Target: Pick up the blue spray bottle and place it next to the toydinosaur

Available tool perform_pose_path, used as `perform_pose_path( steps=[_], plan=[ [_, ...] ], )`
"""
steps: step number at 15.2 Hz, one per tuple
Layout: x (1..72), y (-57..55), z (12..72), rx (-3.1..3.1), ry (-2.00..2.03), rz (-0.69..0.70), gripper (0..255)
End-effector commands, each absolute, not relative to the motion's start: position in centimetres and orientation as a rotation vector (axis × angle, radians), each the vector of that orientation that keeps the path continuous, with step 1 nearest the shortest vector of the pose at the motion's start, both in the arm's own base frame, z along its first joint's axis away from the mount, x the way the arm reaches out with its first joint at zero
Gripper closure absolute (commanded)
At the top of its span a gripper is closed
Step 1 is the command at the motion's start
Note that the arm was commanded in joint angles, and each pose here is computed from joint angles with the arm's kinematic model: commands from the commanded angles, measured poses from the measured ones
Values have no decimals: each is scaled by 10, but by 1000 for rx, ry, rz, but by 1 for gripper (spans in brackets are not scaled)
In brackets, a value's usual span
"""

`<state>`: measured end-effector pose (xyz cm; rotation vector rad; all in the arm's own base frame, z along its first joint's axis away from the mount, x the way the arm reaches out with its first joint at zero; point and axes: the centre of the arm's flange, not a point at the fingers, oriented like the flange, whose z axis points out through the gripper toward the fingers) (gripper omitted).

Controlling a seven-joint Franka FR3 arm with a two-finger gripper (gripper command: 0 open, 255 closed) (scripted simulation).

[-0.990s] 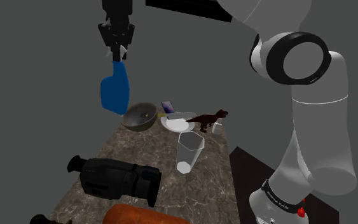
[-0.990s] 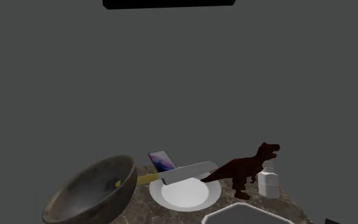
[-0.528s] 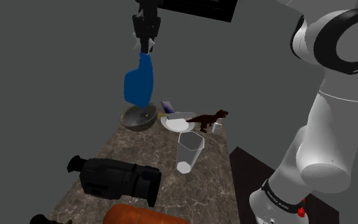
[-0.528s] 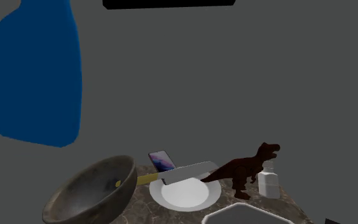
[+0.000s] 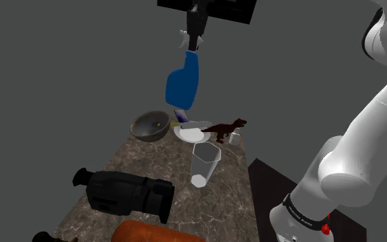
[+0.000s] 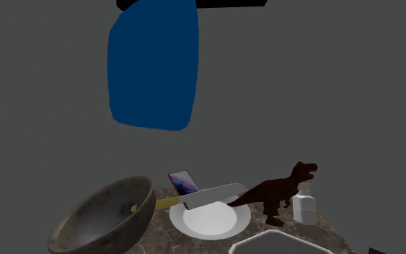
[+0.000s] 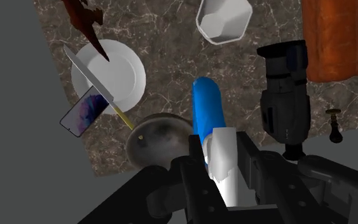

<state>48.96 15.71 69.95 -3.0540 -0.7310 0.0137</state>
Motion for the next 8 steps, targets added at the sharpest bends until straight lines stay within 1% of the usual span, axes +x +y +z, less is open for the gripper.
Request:
perform_pose_path(
  steps=[1,8],
  plan=[
    [475,135,706,-3053,-732,14,255],
    [431,59,734,-3053,-732,14,255]
  ],
)
